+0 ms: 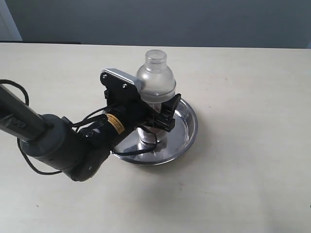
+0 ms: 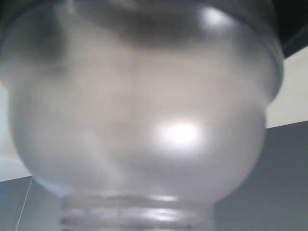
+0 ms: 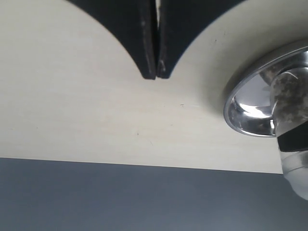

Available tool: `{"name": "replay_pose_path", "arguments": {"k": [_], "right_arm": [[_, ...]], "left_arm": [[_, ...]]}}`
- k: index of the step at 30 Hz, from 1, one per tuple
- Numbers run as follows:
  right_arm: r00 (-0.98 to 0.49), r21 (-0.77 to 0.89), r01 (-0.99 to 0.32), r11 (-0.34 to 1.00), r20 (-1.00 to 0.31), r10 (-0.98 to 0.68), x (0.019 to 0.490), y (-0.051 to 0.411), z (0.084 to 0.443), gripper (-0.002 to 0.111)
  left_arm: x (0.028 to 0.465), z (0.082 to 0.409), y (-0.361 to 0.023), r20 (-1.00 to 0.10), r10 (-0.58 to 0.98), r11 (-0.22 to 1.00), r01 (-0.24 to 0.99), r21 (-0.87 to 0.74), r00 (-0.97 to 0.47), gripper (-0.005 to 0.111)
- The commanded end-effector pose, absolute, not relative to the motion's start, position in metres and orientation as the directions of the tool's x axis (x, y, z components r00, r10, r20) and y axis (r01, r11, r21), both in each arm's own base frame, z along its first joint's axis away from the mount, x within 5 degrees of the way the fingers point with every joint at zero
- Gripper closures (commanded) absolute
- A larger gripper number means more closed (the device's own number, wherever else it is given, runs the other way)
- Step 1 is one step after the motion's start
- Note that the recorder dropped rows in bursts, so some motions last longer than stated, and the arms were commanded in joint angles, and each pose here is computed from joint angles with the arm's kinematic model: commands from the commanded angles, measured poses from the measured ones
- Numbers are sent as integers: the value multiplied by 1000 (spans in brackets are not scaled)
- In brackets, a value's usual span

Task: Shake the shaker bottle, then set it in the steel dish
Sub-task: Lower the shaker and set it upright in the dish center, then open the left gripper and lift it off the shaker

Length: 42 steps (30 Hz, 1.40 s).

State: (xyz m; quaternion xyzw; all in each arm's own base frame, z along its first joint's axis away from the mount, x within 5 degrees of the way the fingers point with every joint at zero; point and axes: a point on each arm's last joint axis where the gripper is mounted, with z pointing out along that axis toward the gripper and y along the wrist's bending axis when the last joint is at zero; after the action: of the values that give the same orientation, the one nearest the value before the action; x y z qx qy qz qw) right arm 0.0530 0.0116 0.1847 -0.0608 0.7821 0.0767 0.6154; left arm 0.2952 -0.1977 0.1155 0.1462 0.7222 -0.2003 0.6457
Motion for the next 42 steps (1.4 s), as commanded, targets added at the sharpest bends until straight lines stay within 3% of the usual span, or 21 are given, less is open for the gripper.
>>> {"name": "replay_pose_path", "arguments": {"k": [1, 20, 42], "right_arm": [[-219, 39, -189, 981, -976, -3, 53, 11, 186, 109], [-219, 39, -189, 981, -976, -3, 53, 11, 186, 109], [-219, 39, -189, 981, -976, -3, 53, 11, 186, 109]], "left_arm": [[294, 105, -196, -972, -6, 890, 443, -113, -237, 4], [292, 128, -200, -984, 44, 861, 506, -49, -171, 3], [287, 200, -192, -996, 45, 872, 483, 78, 80, 3]]}}
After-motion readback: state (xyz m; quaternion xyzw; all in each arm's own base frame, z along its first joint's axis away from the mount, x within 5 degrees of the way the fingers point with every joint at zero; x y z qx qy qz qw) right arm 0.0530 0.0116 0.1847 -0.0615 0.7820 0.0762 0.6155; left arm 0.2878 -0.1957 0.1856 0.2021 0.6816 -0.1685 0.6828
